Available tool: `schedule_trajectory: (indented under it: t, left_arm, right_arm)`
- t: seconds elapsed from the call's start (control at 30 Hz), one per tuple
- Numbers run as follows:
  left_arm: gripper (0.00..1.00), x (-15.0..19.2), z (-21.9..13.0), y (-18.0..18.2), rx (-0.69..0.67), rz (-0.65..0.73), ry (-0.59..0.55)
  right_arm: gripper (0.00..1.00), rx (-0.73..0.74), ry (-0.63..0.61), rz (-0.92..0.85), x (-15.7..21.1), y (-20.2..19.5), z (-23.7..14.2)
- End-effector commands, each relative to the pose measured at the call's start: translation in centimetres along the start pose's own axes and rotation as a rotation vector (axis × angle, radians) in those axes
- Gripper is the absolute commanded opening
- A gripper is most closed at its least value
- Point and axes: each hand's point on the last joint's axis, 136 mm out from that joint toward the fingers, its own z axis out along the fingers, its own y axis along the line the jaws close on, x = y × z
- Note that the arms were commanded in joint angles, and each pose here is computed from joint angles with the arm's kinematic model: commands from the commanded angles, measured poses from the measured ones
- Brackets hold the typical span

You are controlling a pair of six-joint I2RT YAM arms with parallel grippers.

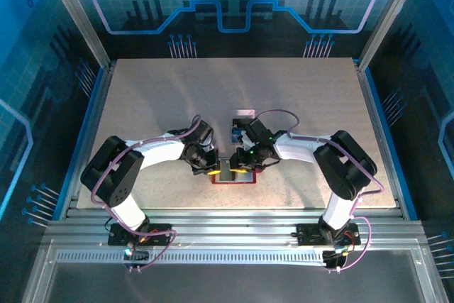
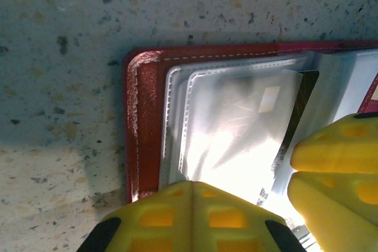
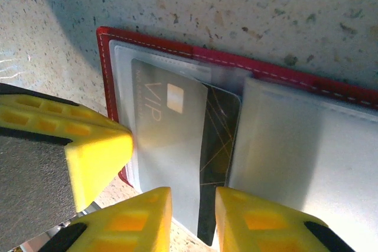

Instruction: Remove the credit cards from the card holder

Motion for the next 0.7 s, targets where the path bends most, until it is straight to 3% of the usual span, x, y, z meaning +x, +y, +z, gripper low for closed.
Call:
schedule_trajectory:
  t: [0.0,0.23,0.67]
  left_arm:
    - [0.01,0.2,-0.4,0.1,-0.037,0.029,-0.005]
    - [0.0,-0.1,-1.3,-0.5,-0.039,0.044,-0.022]
    - [0.0,0.3,0.0,0.9,-0.082,0.035,0.005]
  right_arm:
    - [0.26,0.003,0.021,0.033,0.3,-1.0,0.5]
    - [0.26,-0.001,0.019,0.037,0.4,-1.1,0.5]
    - [0.26,-0.006,0.013,0.039,0.4,-1.2,0.4]
